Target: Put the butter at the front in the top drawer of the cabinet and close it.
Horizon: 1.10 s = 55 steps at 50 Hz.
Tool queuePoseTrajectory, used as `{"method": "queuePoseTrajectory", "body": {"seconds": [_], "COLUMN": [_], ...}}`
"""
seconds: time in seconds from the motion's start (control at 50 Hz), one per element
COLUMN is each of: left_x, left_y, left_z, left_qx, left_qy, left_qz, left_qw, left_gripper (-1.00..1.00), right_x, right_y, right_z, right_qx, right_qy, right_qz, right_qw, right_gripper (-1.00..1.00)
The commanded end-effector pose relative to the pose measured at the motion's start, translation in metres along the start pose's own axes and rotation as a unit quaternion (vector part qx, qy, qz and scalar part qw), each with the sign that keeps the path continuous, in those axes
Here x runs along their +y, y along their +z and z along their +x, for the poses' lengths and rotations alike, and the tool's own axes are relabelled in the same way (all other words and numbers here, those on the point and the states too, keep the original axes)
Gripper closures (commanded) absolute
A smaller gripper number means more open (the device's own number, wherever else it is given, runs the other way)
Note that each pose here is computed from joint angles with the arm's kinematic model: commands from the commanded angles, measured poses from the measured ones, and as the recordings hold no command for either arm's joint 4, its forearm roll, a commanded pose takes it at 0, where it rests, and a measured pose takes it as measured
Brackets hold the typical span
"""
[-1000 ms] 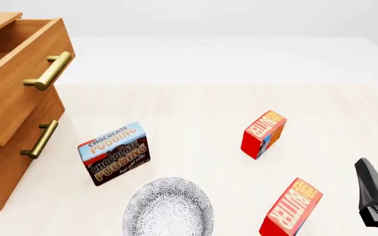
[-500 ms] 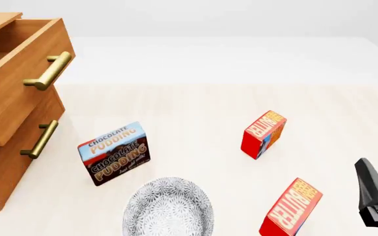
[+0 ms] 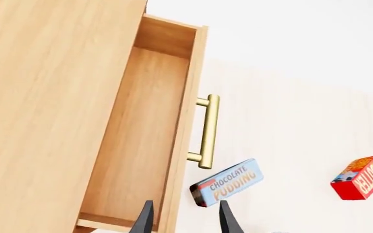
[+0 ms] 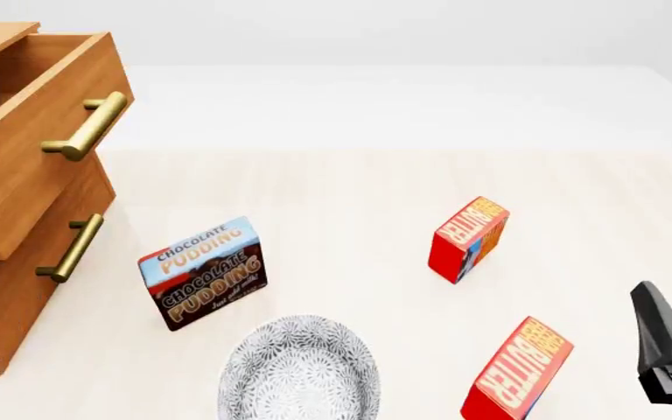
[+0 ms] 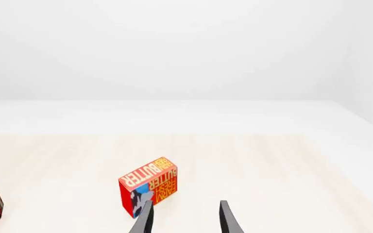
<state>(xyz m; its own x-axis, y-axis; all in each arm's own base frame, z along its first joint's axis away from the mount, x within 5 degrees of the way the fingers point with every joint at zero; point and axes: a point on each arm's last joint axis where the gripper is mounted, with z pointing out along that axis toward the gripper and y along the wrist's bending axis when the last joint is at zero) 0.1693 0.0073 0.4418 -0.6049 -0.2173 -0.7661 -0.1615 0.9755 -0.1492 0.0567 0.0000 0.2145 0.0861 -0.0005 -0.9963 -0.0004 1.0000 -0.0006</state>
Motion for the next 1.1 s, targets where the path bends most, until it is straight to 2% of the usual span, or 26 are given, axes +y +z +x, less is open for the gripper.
{"method": "queuePoseTrajectory", "body": {"seconds": [0.02,0.72,1.1], "left_x": [0.000,0.003,-0.008], "left_y": [0.010,0.052,0.074], "left_z": [0.001,0.008,0.012], "left_qx": [0.000,0.019,0.037], "left_qy": [-0.013,-0.029,-0.025], "left_qz": [0.000,-0.007,0.009], "left_qw": [0.9999,0.9994,0.9990], "left_gripper": [-1.00,-1.00,-1.00], "right_x": [0.000,0.000,0.000], "right_y": [0.000,0.000,0.000], "right_z": [0.000,0.000,0.000], "right_qx": [0.000,0.000,0.000], "right_qy": [0.000,0.000,0.000], "right_qz": [0.000,0.000,0.000], "right_qw": [1.0000,1.0000,1.0000], "right_gripper": [-1.00,-1.00,-1.00]}}
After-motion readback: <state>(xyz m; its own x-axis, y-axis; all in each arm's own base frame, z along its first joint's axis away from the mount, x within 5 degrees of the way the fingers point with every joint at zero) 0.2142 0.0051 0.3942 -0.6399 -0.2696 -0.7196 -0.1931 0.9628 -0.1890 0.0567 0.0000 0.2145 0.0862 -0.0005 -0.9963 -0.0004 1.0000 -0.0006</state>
